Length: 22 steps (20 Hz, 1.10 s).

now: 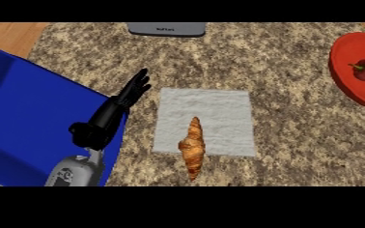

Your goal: Pick the bell pepper from the placemat and place it in the bowl

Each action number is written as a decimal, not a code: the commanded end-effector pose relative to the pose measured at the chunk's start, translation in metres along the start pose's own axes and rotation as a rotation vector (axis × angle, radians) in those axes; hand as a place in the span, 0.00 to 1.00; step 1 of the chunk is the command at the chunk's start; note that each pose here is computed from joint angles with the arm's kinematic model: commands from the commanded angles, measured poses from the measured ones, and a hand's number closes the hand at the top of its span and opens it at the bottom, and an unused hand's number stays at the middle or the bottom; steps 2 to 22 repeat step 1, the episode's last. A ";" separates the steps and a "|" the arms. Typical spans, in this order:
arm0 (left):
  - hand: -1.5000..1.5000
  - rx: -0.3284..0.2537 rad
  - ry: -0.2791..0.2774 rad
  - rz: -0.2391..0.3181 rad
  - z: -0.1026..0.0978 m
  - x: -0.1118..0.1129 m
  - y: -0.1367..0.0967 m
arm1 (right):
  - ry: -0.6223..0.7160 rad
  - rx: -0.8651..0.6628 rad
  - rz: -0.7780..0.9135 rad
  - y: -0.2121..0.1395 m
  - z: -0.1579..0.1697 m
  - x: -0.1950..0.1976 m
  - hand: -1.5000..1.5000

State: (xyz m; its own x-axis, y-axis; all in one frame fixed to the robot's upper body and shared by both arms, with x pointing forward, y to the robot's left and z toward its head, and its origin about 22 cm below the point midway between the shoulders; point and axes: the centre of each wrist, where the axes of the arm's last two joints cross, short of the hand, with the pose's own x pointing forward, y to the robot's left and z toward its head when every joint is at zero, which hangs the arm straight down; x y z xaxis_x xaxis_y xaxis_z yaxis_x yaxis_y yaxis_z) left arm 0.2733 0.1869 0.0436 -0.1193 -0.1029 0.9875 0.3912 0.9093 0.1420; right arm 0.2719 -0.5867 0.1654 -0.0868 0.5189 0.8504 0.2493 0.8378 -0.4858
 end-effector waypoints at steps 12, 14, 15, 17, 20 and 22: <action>0.50 -0.004 -0.006 0.009 0.000 0.001 -0.004 | -0.032 0.037 -0.057 -0.010 0.009 -0.002 0.00; 0.50 -0.004 -0.006 0.009 0.000 0.001 -0.004 | -0.032 0.037 -0.057 -0.010 0.009 -0.002 0.00; 0.50 -0.004 -0.006 0.009 0.000 0.001 -0.004 | -0.032 0.037 -0.057 -0.010 0.009 -0.002 0.00; 0.50 -0.004 -0.006 0.009 0.000 0.001 -0.004 | -0.032 0.037 -0.057 -0.010 0.009 -0.002 0.00; 0.50 -0.004 -0.006 0.009 0.000 0.001 -0.004 | -0.032 0.037 -0.057 -0.010 0.009 -0.002 0.00; 0.50 -0.004 -0.006 0.009 0.000 0.001 -0.004 | -0.032 0.037 -0.057 -0.010 0.009 -0.002 0.00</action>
